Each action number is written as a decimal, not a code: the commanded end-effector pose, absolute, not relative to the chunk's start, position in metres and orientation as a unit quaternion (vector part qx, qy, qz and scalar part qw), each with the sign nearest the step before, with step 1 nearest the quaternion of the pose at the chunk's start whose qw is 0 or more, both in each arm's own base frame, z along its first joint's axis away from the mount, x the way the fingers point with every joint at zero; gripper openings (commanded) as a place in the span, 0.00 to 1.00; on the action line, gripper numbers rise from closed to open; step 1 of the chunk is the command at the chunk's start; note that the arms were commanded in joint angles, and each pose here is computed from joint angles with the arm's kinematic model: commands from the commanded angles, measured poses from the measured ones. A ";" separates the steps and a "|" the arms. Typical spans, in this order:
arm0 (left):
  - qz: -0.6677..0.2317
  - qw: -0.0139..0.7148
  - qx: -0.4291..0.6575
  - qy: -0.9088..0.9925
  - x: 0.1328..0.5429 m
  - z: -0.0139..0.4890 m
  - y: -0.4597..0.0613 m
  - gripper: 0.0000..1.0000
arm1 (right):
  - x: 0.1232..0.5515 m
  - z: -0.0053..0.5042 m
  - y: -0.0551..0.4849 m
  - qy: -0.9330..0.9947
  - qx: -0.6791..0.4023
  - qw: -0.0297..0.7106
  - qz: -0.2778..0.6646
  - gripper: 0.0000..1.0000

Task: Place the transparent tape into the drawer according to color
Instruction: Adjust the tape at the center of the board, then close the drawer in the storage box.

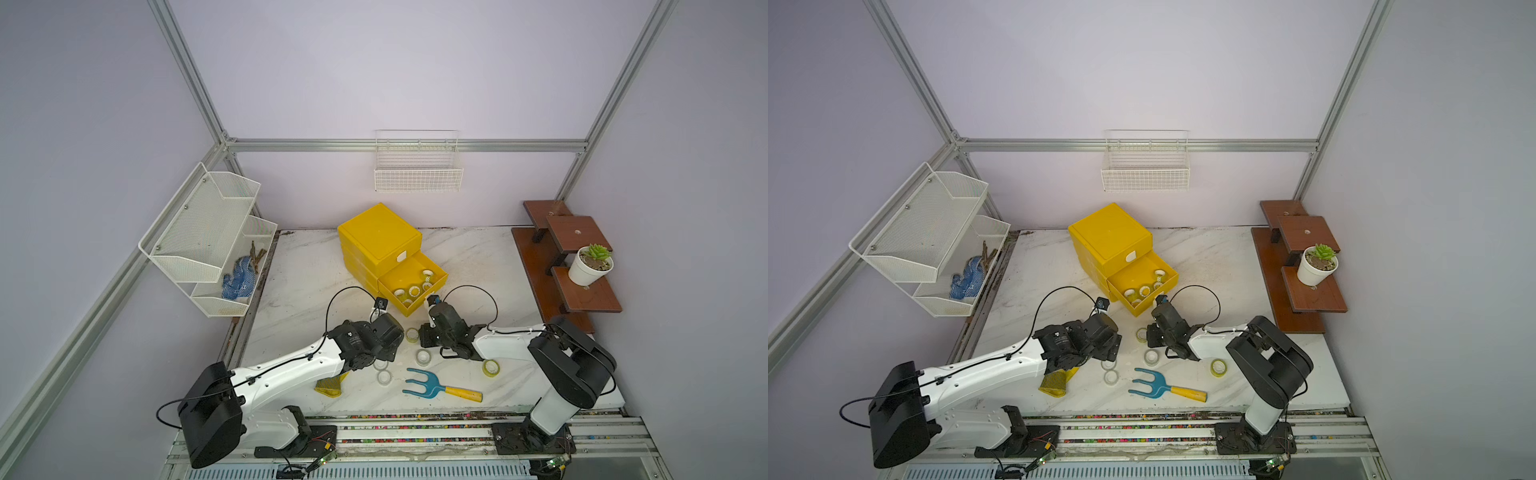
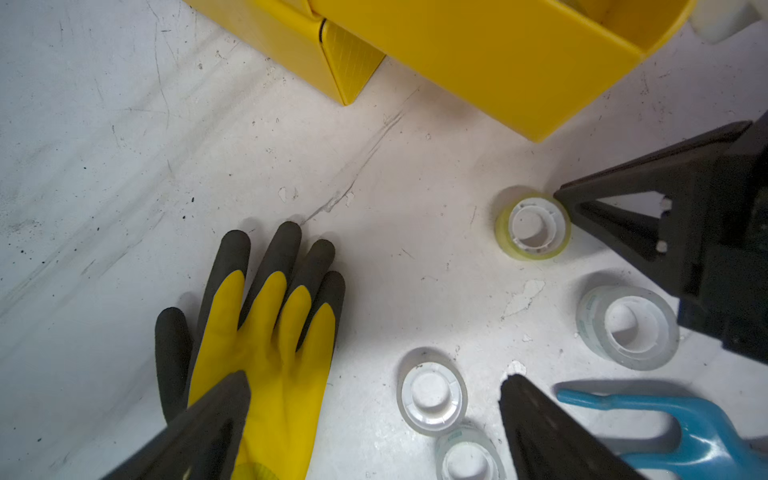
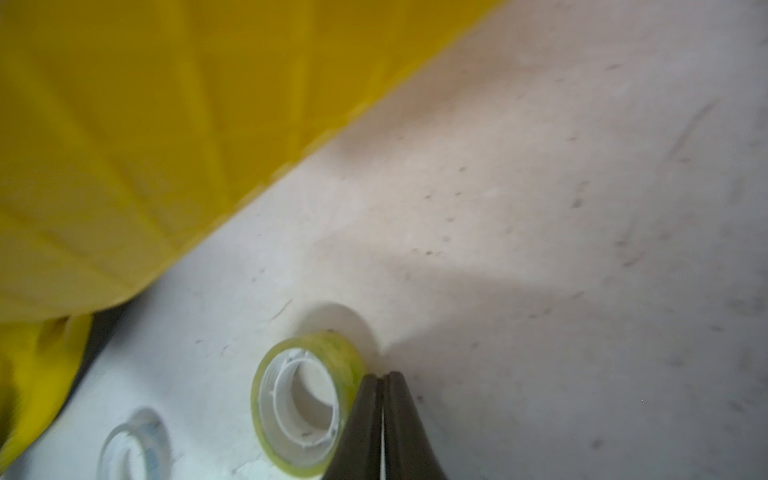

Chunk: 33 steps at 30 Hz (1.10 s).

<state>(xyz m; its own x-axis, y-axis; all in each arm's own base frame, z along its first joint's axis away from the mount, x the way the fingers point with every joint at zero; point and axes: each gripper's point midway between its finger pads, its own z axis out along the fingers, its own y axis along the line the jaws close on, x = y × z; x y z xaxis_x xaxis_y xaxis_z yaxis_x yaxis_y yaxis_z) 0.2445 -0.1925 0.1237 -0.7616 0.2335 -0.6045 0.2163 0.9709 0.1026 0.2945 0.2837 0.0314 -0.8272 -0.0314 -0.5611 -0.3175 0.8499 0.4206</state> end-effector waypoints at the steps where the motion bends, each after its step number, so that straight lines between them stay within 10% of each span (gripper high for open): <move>1: -0.007 0.331 0.108 0.937 0.250 0.128 -0.195 0.98 | 0.276 0.051 0.317 0.889 -0.152 0.265 0.342 0.10; 7: -0.037 0.319 0.124 0.939 0.258 0.122 -0.212 0.98 | 0.269 0.067 0.315 0.880 -0.158 0.278 0.350 0.16; 18: -0.023 0.275 0.163 0.947 0.274 0.091 -0.243 0.95 | 0.259 0.122 0.256 0.872 -0.109 0.371 0.302 0.57; 33: -0.035 0.220 0.220 0.950 0.274 0.052 -0.271 0.82 | 0.258 0.163 0.219 0.847 -0.067 0.447 0.279 0.64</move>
<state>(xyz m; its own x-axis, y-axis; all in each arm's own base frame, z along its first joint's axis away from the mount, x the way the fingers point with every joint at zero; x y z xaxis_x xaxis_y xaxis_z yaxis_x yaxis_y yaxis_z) 0.2769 -0.2616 0.0628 -0.8050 0.3595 -0.4719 0.3834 0.9223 0.0485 0.2566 0.2247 0.1621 -0.6018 0.1343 -0.7872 -0.3840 0.8157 0.4327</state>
